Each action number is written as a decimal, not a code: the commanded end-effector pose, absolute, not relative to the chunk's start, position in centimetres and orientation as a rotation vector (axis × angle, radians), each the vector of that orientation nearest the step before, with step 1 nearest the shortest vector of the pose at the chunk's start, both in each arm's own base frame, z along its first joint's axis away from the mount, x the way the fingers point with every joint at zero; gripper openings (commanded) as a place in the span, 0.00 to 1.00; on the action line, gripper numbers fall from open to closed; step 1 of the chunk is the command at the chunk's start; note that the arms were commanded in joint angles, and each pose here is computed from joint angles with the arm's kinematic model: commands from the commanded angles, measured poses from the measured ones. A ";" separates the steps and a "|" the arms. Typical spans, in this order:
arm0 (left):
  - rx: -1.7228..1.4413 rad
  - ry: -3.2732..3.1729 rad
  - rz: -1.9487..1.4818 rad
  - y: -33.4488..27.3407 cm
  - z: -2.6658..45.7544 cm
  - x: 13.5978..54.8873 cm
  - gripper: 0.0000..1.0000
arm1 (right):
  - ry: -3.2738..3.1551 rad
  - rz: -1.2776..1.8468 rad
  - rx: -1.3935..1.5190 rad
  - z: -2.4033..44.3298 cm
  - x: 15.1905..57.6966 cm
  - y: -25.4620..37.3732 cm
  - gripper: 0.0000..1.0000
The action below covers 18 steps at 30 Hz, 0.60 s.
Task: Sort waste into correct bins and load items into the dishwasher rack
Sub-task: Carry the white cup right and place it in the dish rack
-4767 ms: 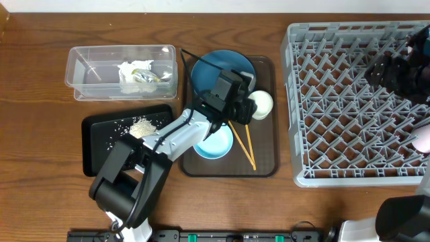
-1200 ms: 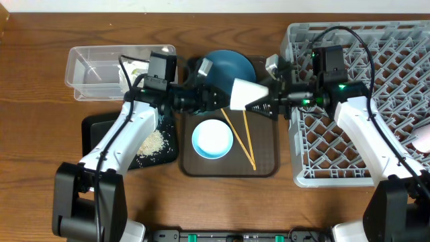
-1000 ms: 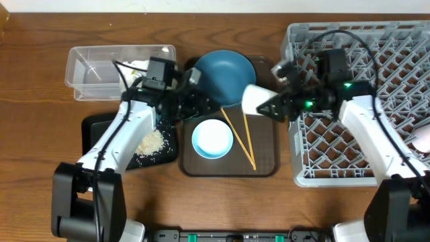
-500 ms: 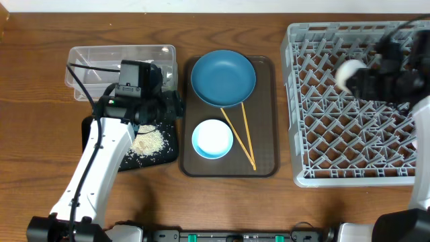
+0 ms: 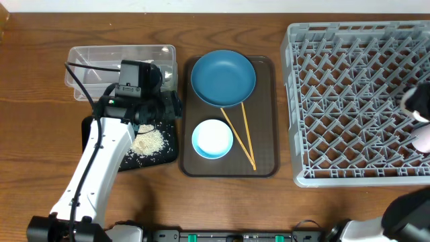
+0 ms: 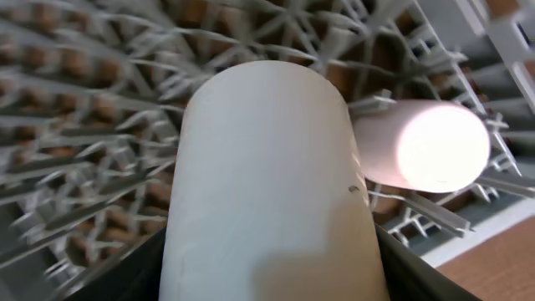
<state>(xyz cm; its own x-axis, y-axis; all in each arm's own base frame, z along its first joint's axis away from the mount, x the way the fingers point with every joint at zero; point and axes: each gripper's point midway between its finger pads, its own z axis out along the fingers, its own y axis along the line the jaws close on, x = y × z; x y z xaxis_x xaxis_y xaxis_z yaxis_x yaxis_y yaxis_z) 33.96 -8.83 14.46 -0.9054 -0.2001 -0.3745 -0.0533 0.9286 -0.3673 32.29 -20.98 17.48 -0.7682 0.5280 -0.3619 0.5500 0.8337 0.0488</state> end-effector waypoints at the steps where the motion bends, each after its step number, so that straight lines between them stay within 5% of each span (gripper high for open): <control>1: -0.175 2.671 -0.474 -8.6 14.5 34.1 0.58 | 2.641 -0.114 0.896 16.5 32.2 -22.9 0.15; 9: -0.175 2.670 -0.474 -8.6 14.5 34.1 0.58 | 2.709 -0.085 0.931 12.9 32.8 -23.6 0.20; 18: -0.175 2.672 -0.473 -8.6 14.5 34.1 0.58 | 2.788 -0.047 0.957 10.3 32.3 -23.2 0.57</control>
<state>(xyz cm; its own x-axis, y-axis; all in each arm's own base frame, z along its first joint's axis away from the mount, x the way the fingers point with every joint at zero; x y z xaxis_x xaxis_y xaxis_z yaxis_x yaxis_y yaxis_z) 33.97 -8.78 14.44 -0.9050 -0.2004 -0.3753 -0.0545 0.9295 -0.3648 32.19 -22.83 9.97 -0.7848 0.5922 -0.1828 0.5969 0.8016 0.0341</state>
